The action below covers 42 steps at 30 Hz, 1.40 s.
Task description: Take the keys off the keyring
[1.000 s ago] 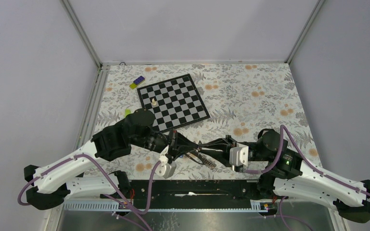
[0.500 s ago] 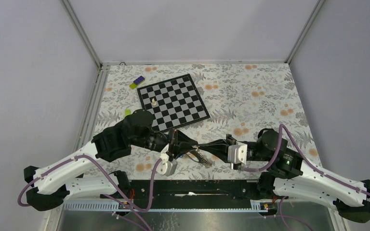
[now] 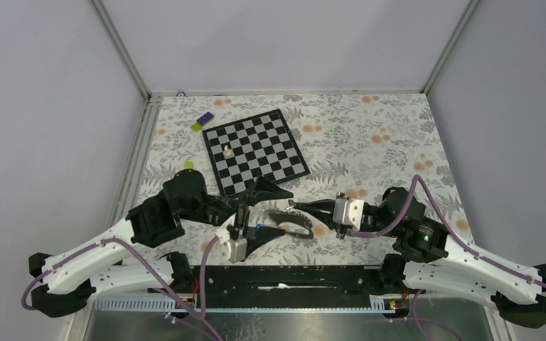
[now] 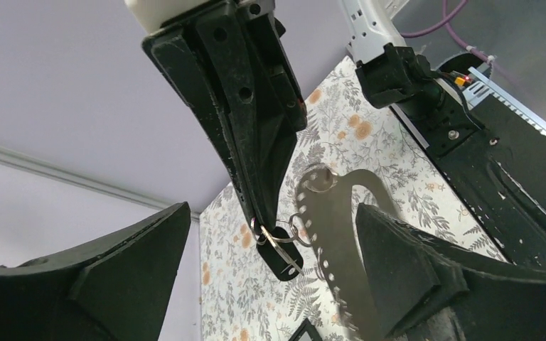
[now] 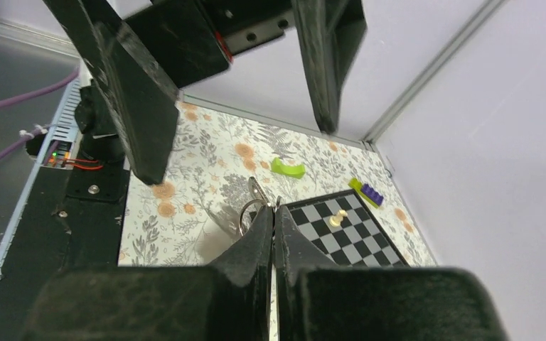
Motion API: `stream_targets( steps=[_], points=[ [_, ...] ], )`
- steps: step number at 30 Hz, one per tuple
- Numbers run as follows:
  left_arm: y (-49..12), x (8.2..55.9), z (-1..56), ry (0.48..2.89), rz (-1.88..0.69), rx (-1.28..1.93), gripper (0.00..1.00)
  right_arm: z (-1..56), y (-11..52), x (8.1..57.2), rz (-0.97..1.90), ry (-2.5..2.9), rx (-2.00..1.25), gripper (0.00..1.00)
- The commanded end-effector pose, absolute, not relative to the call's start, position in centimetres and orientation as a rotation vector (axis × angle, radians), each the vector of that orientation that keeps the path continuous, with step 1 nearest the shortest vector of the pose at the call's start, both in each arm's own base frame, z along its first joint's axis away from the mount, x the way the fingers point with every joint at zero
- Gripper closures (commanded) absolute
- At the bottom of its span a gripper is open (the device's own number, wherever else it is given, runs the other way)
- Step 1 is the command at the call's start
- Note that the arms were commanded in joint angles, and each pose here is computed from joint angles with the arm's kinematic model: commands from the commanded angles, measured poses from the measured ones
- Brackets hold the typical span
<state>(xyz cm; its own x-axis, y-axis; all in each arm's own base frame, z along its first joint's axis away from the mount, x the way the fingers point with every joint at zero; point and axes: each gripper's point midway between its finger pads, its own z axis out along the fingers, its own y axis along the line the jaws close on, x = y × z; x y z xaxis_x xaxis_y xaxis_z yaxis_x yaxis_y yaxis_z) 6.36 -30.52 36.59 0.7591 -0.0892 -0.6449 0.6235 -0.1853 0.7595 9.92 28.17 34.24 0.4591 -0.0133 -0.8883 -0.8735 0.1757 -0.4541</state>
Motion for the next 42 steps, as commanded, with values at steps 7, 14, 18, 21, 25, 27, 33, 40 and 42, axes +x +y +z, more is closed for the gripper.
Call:
stream_targets(
  steps=[7,14,18,21,25,27,33,40,42],
  points=[
    [-27.8,7.3,42.4,0.562,-0.758,1.233,0.01,38.6,26.5,12.5,0.694,0.997,-1.025,1.0],
    [-25.9,11.2,45.0,0.857,-0.832,0.872,0.01,39.1,26.1,14.2,0.658,1.08,-0.934,1.0],
    [-25.5,12.7,44.6,0.958,-0.844,0.761,0.01,39.3,25.7,15.1,0.629,1.109,-0.886,1.0],
    [-26.1,13.0,43.4,0.991,-0.851,0.769,0.01,39.7,25.4,15.7,0.613,1.127,-0.842,1.0],
    [-27.4,12.8,41.8,0.994,-0.882,0.806,0.01,40.1,25.3,16.0,0.62,1.138,-0.801,1.0],
    [-28.2,12.7,41.3,0.986,-0.897,0.825,0.01,40.1,25.5,15.9,0.632,1.139,-0.805,1.0],
    [-30.7,12.4,39.7,0.98,-0.913,0.943,0.01,40.5,25.8,15.1,0.674,1.118,-0.829,1.0],
    [-32.7,13.4,37.9,1.014,-0.86,1.026,0.01,41.0,25.8,14.4,0.707,1.1,-0.842,1.0],
    [-32.9,13.8,37.7,1.025,-0.847,1.025,0.01,41.2,25.7,14.3,0.715,1.097,-0.837,1.0]
  ],
)
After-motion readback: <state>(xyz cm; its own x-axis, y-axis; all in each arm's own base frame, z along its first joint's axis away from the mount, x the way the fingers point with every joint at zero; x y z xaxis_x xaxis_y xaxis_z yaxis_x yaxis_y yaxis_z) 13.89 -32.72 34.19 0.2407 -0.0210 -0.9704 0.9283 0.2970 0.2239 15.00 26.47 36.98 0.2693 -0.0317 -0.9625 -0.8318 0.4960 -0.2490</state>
